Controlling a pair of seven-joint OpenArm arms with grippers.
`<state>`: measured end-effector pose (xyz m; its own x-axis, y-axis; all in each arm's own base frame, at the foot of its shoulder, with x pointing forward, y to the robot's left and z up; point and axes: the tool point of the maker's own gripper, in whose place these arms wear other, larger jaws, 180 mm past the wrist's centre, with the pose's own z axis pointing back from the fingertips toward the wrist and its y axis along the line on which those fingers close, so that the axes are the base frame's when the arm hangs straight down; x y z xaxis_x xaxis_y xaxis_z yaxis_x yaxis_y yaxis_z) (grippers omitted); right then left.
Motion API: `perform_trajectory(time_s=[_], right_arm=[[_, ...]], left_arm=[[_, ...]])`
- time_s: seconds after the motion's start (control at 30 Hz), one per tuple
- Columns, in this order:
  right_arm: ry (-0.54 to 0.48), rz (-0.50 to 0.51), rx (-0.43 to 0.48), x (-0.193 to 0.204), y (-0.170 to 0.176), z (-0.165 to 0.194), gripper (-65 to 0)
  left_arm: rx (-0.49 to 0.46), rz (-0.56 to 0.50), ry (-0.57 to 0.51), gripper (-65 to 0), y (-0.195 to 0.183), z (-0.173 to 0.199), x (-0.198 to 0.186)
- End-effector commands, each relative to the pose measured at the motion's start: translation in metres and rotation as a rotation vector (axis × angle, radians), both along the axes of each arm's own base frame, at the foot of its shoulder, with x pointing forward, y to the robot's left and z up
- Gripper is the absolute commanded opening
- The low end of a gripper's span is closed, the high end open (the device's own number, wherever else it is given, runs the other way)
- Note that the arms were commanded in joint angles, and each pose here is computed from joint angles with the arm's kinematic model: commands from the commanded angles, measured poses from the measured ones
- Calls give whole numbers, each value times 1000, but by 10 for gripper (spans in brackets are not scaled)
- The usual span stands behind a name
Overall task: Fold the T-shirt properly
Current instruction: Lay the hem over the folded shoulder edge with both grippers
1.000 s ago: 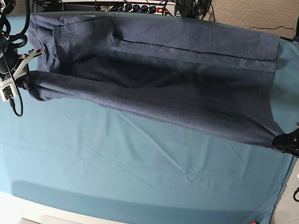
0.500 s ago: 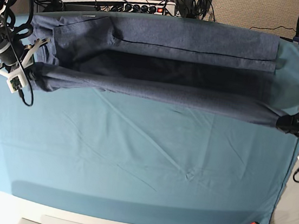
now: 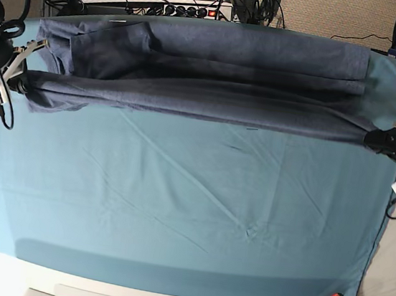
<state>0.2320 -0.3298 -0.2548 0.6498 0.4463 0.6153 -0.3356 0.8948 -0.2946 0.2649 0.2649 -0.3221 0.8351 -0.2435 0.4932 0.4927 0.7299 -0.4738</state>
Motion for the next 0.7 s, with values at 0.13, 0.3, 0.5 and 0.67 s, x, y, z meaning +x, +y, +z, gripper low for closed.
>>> perform_trajectory(time_s=[0.13,0.3,0.5,0.67], right_arm=[[0,-33,-55,-1,-13,8,-650],[36,-59,-27,-9,-10,-5,-650],[69,-65,6,-20,-4,-16,-650],[108,-70,11,-31,-3,-25,-650]], left_arm=[[48,3,25,-650,15,-1,-10],[48,2,69,-650,15,-13,-25],[47,1,89,-650,14,-17,-32],[47,1,89,-650,14,-17,-32]])
